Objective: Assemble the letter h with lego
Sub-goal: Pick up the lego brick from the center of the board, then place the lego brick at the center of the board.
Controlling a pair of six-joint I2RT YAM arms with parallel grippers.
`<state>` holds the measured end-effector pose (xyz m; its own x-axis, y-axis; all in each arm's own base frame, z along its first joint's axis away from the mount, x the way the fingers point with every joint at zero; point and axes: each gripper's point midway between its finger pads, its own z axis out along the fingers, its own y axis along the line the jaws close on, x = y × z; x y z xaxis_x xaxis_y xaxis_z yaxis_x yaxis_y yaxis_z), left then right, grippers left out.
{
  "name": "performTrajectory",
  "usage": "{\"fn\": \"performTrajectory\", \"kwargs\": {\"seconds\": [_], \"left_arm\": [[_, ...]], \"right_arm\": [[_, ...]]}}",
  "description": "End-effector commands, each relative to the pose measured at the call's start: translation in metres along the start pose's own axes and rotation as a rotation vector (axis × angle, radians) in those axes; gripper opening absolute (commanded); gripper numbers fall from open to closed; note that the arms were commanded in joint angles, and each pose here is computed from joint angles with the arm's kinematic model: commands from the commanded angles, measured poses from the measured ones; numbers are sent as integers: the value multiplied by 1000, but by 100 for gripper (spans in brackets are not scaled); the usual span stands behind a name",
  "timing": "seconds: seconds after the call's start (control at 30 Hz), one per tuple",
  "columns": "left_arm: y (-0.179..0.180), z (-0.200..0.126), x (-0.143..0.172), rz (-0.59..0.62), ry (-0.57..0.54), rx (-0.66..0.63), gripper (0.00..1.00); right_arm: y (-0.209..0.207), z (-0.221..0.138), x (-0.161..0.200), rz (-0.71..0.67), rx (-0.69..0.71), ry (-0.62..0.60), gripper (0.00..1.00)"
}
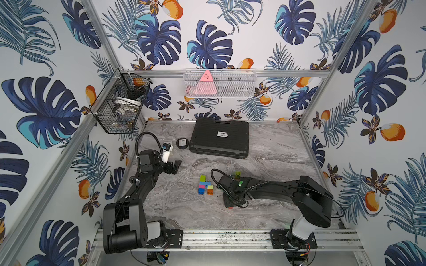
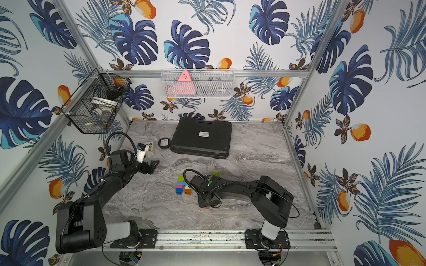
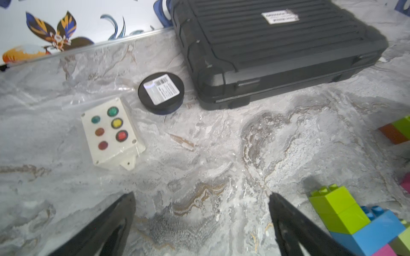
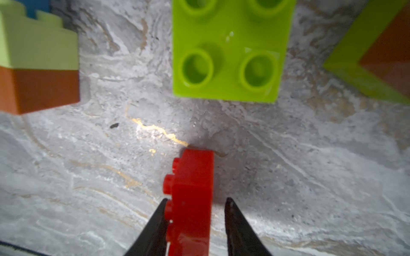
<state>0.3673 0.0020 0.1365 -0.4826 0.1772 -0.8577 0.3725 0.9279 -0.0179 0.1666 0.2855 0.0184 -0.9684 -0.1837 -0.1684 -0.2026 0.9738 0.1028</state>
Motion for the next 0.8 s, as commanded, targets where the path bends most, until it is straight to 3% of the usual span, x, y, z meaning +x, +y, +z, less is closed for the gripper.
{"fn": "performTrajectory", "kwargs": {"seconds": [0.0,0.1,0.23,0.5,0.67,0.77], "left_arm": [[-17,-8,-18,37,-29,103,99],[-40,-21,-33,81,-73,217,99],[-85,-43,-52,135,-132,461,99],[-192,-72,-53,335,-48,796,99],[-240,-68,-30,461,42,899,99],[-256,-67,-23,480,42,940,99]], "right_arm": [[3,3,2,16,-15,9,35],[9,-6,-1,15,-67,-15,31],[24,-28,-10,37,-255,-46,27],[39,-84,-43,172,-659,-111,26],[53,-108,-57,187,-794,-102,27],[64,-117,-60,149,-836,-85,26]]}}
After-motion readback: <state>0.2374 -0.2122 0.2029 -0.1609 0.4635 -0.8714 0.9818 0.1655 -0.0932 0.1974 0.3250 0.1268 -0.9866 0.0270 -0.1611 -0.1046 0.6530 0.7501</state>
